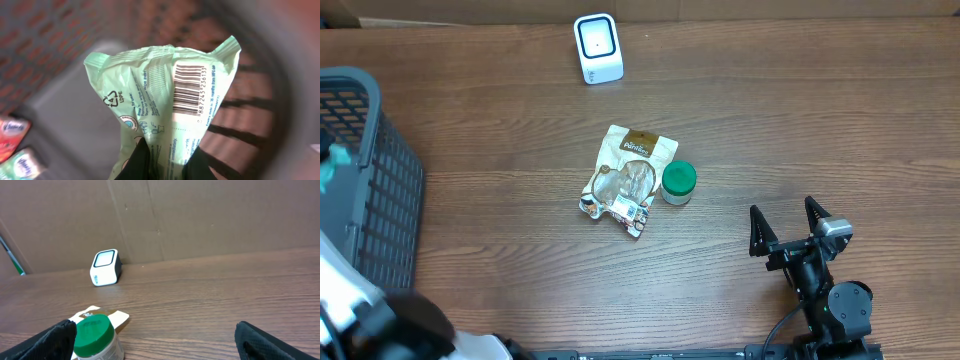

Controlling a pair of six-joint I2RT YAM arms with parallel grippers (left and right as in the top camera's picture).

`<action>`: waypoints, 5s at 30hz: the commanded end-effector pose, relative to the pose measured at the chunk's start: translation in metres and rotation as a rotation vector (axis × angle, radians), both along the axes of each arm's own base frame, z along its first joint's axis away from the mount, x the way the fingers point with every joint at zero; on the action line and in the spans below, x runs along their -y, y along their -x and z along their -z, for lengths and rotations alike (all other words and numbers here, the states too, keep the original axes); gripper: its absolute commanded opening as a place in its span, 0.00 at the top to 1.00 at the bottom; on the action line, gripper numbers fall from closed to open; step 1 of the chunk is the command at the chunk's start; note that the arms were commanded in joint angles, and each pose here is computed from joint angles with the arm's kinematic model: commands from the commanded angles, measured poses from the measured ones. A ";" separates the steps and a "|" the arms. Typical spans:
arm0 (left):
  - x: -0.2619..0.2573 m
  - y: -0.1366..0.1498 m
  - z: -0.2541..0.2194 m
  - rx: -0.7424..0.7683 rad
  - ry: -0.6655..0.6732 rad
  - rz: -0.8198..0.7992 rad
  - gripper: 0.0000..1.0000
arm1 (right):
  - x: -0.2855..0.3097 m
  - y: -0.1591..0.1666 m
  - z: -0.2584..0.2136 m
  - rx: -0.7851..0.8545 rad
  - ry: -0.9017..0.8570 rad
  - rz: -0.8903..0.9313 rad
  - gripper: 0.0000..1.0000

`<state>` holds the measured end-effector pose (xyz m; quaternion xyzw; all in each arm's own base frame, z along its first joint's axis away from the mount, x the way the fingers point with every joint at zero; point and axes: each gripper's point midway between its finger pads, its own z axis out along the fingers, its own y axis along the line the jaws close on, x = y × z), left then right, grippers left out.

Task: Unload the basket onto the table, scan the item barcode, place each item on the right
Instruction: 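Grasp the mint-green Kleenex tissue pack with the left gripper, then lift the tissue pack out and set it on the table, then move the left gripper back into the basket to the tissue packs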

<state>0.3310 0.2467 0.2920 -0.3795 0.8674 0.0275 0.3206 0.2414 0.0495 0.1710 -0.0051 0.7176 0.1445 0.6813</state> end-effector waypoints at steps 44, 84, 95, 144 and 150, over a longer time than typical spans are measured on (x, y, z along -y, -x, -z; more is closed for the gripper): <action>0.340 0.007 0.247 -0.418 0.088 0.538 0.46 | 0.001 0.000 0.001 0.006 0.000 0.005 0.00; 0.043 0.076 -0.068 -0.075 -0.019 -0.294 0.43 | 0.001 0.000 0.001 0.006 0.000 0.005 0.00; -0.019 0.133 -0.010 -0.228 0.039 -0.536 0.40 | 0.001 0.000 0.001 0.006 0.000 0.005 0.00; -0.092 0.190 0.250 -0.696 -0.037 -0.352 0.30 | 0.001 0.000 0.001 0.006 0.000 0.005 0.00; -0.094 0.196 0.261 -0.711 -0.015 -0.371 0.32 | 0.001 0.000 0.001 0.006 0.000 0.005 0.00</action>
